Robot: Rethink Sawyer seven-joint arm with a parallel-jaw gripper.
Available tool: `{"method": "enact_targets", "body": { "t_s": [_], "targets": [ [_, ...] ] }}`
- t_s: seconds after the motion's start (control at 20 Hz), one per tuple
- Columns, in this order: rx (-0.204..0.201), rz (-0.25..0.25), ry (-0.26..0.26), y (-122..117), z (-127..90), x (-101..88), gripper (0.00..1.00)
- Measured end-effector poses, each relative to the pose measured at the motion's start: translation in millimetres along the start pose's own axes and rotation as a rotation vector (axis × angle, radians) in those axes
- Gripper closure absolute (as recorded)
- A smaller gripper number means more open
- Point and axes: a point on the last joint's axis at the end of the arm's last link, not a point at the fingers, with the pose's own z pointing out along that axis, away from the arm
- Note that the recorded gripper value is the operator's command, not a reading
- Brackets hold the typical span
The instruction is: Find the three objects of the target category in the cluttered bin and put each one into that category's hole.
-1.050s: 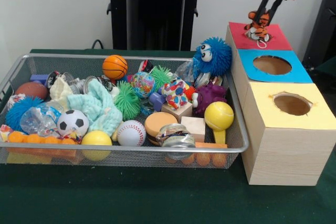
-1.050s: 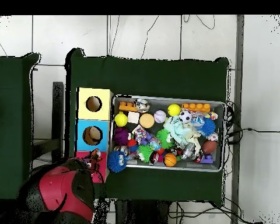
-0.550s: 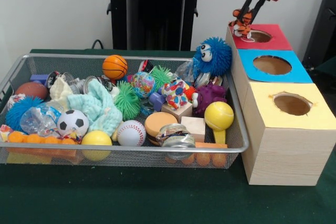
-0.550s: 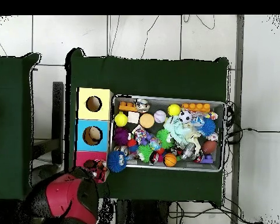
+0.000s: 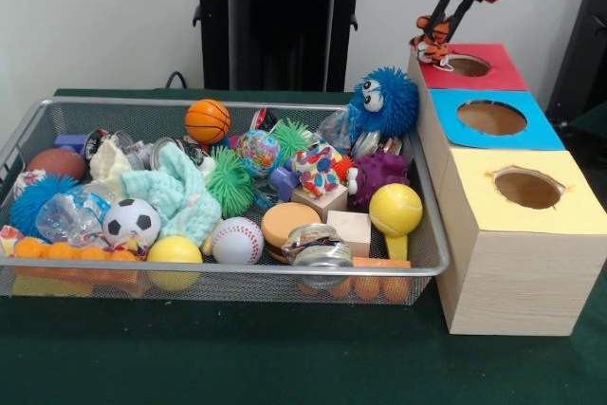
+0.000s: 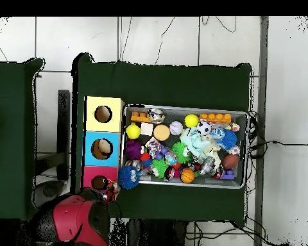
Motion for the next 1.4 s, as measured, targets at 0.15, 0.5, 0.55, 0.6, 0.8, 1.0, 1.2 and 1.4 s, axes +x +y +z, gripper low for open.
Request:
{"method": "enact_targets", "body": {
  "t_s": [0.15, 0.5, 0.55, 0.6, 0.8, 1.0, 1.2, 1.4],
  "targets": [
    [-0.002, 0.006, -0.001, 1.2, -1.4, 0.1, 1.00],
    [-0.014, 0.017, 0.000, 8.5, -5.0, 1.6, 1.00],
    [-0.016, 0.019, -0.001, 9.9, -5.7, 1.8, 1.00],
    [-0.018, 0.020, -0.001, 10.7, -6.1, 1.8, 1.00],
    [-0.025, 0.032, 0.000, 13.4, -7.6, 1.2, 1.00],
    [-0.034, 0.049, -0.002, 14.1, -7.3, 1.4, 1.00],
    [-0.043, 0.069, -0.009, 14.3, -6.0, 2.3, 1.00],
    [-0.056, 0.091, -0.025, 14.8, -4.8, 1.5, 1.00]
  ]
}}
